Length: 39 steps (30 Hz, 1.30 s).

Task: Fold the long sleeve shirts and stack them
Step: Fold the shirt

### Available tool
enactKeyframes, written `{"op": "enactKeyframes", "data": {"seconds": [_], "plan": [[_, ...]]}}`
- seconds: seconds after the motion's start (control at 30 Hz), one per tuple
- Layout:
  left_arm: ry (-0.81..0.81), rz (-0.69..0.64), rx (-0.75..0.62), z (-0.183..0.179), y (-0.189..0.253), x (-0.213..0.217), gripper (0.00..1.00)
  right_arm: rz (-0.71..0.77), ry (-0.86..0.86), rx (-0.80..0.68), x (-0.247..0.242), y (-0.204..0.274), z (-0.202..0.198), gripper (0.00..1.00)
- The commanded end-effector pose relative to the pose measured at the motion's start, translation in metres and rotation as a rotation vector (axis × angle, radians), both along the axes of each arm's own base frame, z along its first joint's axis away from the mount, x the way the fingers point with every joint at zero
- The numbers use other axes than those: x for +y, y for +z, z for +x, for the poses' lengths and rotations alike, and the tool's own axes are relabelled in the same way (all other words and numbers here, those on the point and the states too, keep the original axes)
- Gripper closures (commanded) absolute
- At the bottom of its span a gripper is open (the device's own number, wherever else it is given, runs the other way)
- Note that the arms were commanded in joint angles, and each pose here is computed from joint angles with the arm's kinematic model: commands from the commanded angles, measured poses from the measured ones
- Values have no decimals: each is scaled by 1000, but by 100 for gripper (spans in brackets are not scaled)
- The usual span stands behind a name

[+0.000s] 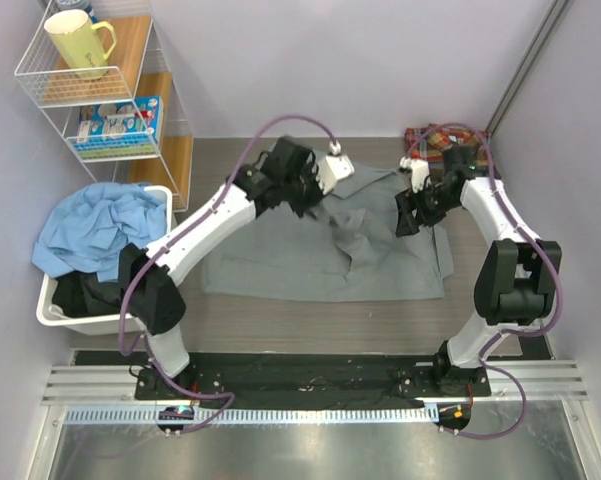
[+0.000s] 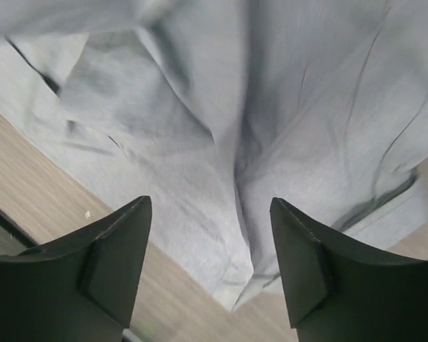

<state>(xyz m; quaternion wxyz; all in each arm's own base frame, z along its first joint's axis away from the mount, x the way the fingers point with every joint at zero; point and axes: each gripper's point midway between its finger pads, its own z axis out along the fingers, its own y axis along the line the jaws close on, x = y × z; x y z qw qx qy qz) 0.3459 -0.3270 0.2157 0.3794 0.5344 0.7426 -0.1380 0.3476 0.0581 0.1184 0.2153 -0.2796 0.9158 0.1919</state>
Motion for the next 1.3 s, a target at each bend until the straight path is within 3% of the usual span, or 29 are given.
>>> {"op": "enactKeyframes", "data": {"seconds": [0.0, 0.1, 0.2, 0.33, 0.47, 0.53, 0.6, 0.63, 0.7, 0.87, 0.93, 0.97, 1.27], "plan": [[-31, 88, 9, 15, 2, 10, 100, 198, 126, -371, 34, 91, 27, 24], [-52, 96, -22, 20, 13, 8, 100, 306, 163, -499, 59, 128, 36, 17], [-31, 59, -5, 23, 27, 6, 100, 317, 211, -591, 80, 140, 41, 16], [50, -32, 188, 12, 26, 3, 100, 259, 304, -732, 109, 144, 38, 16], [159, -222, 476, -6, 33, -3, 100, 223, 306, -850, 113, 149, 30, 16], [323, -305, 654, -15, 22, -3, 100, 218, 302, -889, 110, 149, 22, 14], [377, -394, 656, -16, 39, -4, 100, 227, 312, -891, 111, 142, 13, 11], [477, -418, 739, -21, 30, -3, 100, 229, 325, -908, 111, 146, 8, 11], [625, -487, 740, -14, 37, 8, 100, 223, 356, -922, 115, 142, -1, 8], [917, -705, 1015, -1, 29, 23, 100, 205, 406, -993, 116, 142, -32, 6], [946, -833, 1096, 10, 36, 23, 100, 202, 427, -989, 121, 128, -43, 5], [1048, -877, 1201, 9, 24, 25, 100, 203, 434, -993, 124, 126, -48, 4], [1206, -972, 1271, 29, 39, 24, 100, 221, 363, -888, 157, 103, -72, 4]]}}
